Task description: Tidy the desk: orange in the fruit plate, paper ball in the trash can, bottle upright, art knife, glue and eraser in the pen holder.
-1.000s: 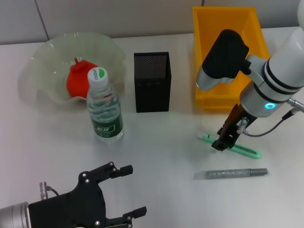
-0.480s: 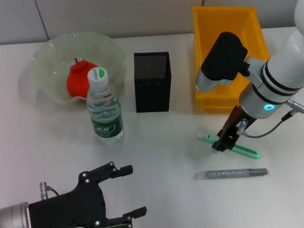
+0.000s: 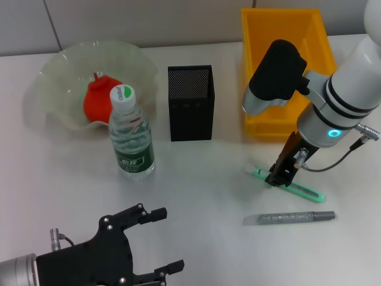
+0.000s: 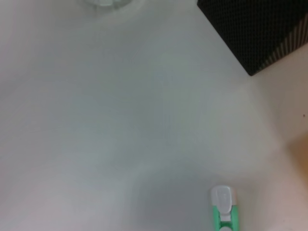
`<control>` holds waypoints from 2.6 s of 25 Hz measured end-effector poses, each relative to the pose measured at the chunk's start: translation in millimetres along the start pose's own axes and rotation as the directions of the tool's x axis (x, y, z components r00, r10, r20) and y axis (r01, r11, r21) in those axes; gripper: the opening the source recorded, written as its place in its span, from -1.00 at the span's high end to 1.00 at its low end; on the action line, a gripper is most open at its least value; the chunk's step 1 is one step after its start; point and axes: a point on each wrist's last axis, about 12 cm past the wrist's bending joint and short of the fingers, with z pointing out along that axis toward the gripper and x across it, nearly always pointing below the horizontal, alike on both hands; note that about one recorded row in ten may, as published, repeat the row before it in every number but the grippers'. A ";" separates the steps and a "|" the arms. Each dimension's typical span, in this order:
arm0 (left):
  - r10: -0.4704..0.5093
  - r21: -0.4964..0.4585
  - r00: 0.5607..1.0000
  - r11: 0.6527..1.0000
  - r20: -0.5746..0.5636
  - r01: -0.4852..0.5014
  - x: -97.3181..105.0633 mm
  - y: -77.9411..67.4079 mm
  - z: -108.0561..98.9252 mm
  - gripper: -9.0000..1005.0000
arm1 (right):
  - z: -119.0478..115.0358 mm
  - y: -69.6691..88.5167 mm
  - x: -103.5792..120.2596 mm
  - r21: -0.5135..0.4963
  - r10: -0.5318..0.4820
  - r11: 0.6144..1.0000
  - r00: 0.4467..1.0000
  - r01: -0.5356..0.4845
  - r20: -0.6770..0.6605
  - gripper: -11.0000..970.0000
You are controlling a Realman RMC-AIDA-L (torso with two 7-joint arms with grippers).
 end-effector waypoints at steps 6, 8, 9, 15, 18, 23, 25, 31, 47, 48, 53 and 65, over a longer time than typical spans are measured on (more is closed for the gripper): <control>-0.001 0.002 1.000 1.000 0.002 0.001 -0.1 -0.4 0.0 -0.60 | -11.4 3.0 -1.8 -0.009 -0.005 1.000 0.999 0.005 0.033 0.64; -0.001 0.002 1.000 1.000 0.002 0.001 0.0 -0.6 -0.2 -0.60 | -22.1 3.1 -2.8 -0.012 -0.001 1.000 0.998 0.001 0.063 0.64; -0.001 0.002 1.000 1.000 0.002 0.001 0.0 -0.7 -0.2 -0.60 | -28.0 2.7 -2.7 -0.012 0.003 1.000 0.997 -0.002 0.078 0.64; -0.002 0.004 1.000 1.000 0.002 0.002 0.0 -1.0 -0.4 -0.60 | -72.6 1.6 0.7 -0.016 0.026 1.000 0.978 -0.023 0.208 0.64; 0.000 0.005 1.000 1.000 0.003 0.000 -0.3 -0.6 -0.3 -0.60 | -109.5 -3.1 7.6 -0.001 0.042 0.999 0.931 -0.044 0.362 0.64; 0.001 0.007 1.000 1.000 0.004 -0.001 -0.7 -0.2 0.0 -0.60 | -141.4 -8.8 20.3 0.008 0.021 0.999 0.766 -0.035 0.642 0.64; 0.002 0.008 1.000 1.000 0.005 -0.002 -0.9 0.0 0.7 -0.60 | -141.6 -13.2 23.6 -0.002 0.015 1.000 0.675 -0.020 0.738 0.63; 0.006 0.013 1.000 1.000 0.006 -0.006 -1.6 1.2 1.8 -0.61 | -122.7 -26.8 25.1 -0.014 -0.008 0.999 0.489 0.040 0.872 0.63; 0.009 0.030 1.000 1.000 0.005 -0.009 -0.1 -4.1 1.3 -0.60 | -26.9 -34.1 20.1 0.089 -0.099 0.994 0.157 0.071 0.983 0.63; 0.009 0.032 1.000 0.999 0.004 -0.009 0.0 -4.4 1.3 -0.60 | -22.1 -34.0 18.3 0.095 -0.105 0.993 0.166 0.063 0.981 0.62; 0.007 0.039 1.000 0.999 0.001 -0.007 0.7 -5.9 1.1 -0.60 | -4.3 -35.4 9.8 0.108 -0.108 0.994 0.204 0.011 0.973 0.62; 0.017 0.059 1.000 0.998 0.008 -0.018 0.6 -9.5 1.4 -0.60 | 12.5 -28.7 3.3 0.080 -0.069 0.995 0.174 -0.057 0.982 0.62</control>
